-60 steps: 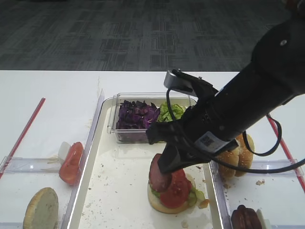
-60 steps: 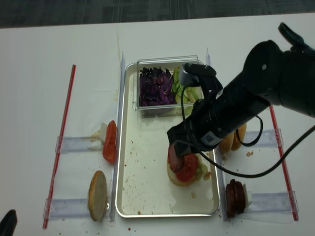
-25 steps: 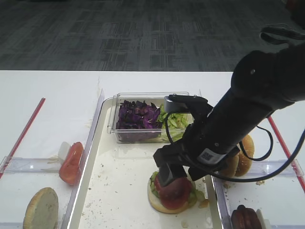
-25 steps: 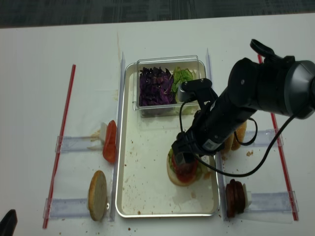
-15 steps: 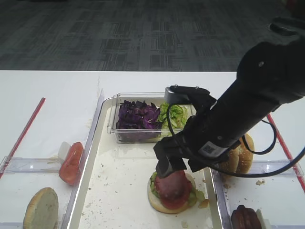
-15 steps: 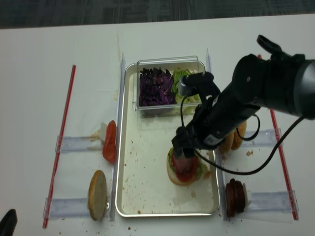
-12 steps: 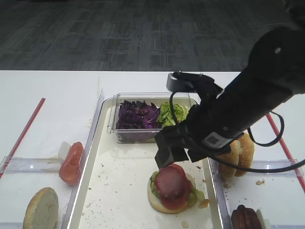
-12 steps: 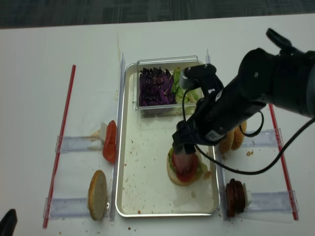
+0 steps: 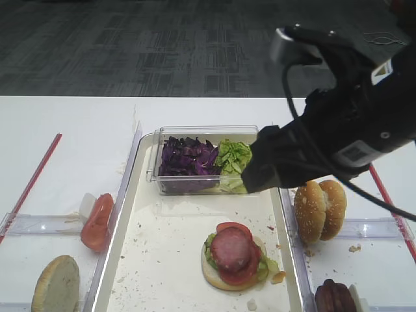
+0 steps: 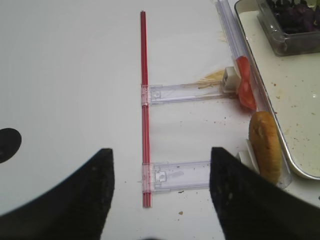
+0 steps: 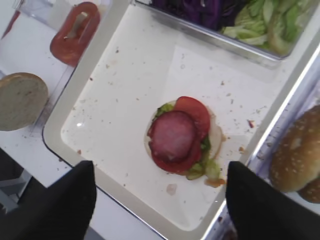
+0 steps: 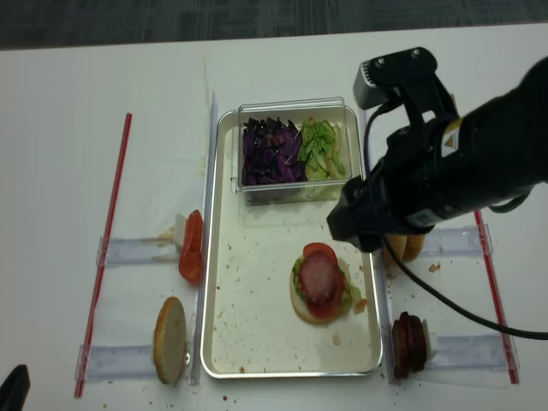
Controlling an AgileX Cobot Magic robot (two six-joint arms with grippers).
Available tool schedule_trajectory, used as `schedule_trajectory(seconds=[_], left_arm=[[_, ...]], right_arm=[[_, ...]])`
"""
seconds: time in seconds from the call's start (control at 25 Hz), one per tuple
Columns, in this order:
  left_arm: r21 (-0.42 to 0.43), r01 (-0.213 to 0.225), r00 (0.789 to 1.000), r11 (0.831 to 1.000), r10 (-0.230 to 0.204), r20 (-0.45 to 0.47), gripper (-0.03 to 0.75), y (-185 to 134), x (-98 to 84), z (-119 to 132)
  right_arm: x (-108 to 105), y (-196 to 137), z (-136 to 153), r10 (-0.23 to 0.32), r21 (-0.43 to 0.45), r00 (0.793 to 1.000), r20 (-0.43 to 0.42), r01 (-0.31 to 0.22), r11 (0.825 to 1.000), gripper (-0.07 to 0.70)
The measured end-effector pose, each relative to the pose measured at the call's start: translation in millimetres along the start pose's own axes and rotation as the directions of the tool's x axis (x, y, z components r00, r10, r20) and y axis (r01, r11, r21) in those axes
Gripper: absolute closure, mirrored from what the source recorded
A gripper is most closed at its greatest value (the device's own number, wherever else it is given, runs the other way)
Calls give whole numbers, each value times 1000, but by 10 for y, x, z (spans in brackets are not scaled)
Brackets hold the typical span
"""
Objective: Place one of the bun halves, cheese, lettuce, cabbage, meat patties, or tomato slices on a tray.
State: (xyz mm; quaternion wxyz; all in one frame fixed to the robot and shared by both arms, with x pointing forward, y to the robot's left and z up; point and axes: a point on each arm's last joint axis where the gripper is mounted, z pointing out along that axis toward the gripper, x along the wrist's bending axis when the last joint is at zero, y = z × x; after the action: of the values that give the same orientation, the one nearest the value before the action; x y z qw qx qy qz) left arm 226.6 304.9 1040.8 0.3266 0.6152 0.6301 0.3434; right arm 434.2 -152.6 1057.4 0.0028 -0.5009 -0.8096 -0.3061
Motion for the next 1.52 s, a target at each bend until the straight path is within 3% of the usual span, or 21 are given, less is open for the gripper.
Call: schedule_trajectory(seconds=[0.32, 0.56, 0.64, 0.84, 1.04, 1.08, 1.2, 1.32, 1.52], left_arm=[[0, 0, 1000, 1000, 0, 0, 295, 0, 0, 0], [0, 0, 1000, 1000, 0, 0, 295, 0, 0, 0], [0, 0, 1000, 1000, 0, 0, 295, 0, 0, 0], [0, 0, 1000, 1000, 0, 0, 295, 0, 0, 0], [0, 0, 1000, 1000, 0, 0, 295, 0, 0, 0], [0, 0, 1000, 1000, 0, 0, 295, 0, 0, 0], [0, 0, 1000, 1000, 0, 0, 295, 0, 0, 0], [0, 0, 1000, 1000, 0, 0, 295, 0, 0, 0], [0, 0, 1000, 1000, 0, 0, 295, 0, 0, 0]], right_arm=[[-155, -92, -123, -33, 58, 980, 195, 23, 998, 59], [-224, -95, -140, 16, 55, 971, 237, -30, 998, 59], [-360, -91, -181, 62, 52, 960, 273, -79, 996, 59], [-844, -141, -369, 189, 42, 907, 377, -221, 974, 59], [-1256, -275, -589, 345, -2, 815, 465, -388, 922, 59], [-1323, -304, -629, 367, -13, 797, 480, -412, 911, 59], [-1457, -385, -722, 391, -12, 767, 509, -447, 894, 59], [-1493, -414, -750, 390, -5, 764, 513, -452, 892, 59], [-1459, -402, -730, 385, 8, 793, 472, -441, 898, 70]])
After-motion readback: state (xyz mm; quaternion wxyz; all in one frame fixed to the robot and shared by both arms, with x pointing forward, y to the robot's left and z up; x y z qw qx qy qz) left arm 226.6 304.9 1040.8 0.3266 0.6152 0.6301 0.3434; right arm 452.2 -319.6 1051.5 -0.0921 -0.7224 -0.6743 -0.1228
